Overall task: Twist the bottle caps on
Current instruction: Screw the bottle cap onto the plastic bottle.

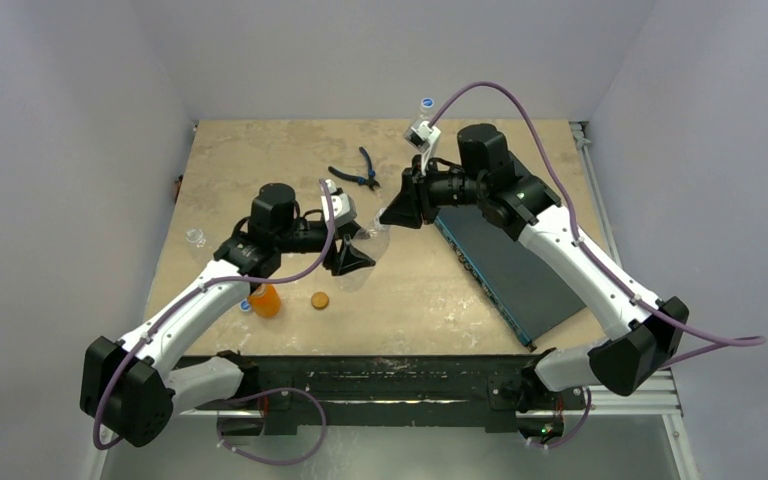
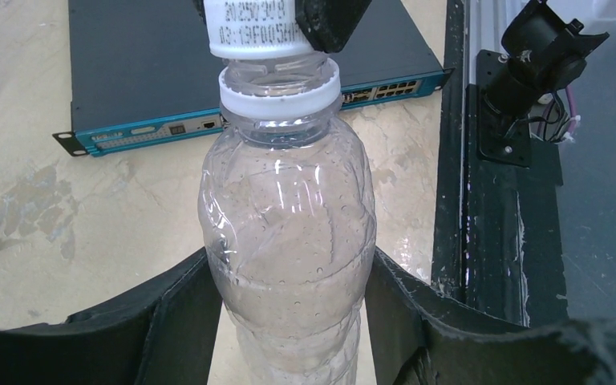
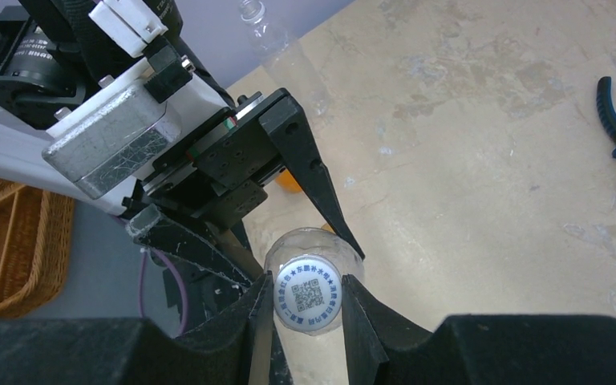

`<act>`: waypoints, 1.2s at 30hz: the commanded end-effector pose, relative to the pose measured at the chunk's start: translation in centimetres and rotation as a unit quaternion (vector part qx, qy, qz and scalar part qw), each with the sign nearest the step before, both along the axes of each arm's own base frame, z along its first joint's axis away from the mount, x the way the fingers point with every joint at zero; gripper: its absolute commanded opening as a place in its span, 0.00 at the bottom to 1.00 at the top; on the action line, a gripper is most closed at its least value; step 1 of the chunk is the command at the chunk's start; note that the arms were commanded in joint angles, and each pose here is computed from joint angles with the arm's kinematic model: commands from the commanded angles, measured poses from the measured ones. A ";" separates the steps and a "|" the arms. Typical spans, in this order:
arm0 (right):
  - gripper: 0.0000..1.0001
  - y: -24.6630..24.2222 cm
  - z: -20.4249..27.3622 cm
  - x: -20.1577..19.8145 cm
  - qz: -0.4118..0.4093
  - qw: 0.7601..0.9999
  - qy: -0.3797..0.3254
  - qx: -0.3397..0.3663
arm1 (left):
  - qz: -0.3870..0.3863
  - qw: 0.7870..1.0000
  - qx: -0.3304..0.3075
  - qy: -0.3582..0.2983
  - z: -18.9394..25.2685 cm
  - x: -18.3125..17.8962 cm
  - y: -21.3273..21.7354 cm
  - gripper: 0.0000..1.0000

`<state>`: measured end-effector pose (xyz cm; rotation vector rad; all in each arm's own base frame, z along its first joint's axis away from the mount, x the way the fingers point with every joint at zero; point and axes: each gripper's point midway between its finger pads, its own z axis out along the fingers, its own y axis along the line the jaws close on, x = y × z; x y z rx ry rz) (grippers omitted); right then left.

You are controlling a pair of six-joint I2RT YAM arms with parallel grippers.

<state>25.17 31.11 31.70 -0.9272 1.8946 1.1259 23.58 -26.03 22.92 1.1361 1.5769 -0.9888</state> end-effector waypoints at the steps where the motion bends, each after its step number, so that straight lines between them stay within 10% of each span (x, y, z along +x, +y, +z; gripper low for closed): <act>1: 0.23 -0.5 -0.7 -2.6 0.033 0.999 0.003 -0.030 | -0.027 0.996 -0.053 -0.063 4.6 0.2 -1.0 0.00; 16: 0.19 -0.6 -0.9 -3.1 0.058 0.997 -0.032 -0.044 | -0.078 0.995 -0.052 -0.023 4.3 -1.6 -1.4 0.00; 36: 0.19 1.8 -1.9 -2.4 0.057 0.997 0.050 -0.016 | 0.138 0.980 -0.019 -0.143 4.2 4.6 1.3 0.00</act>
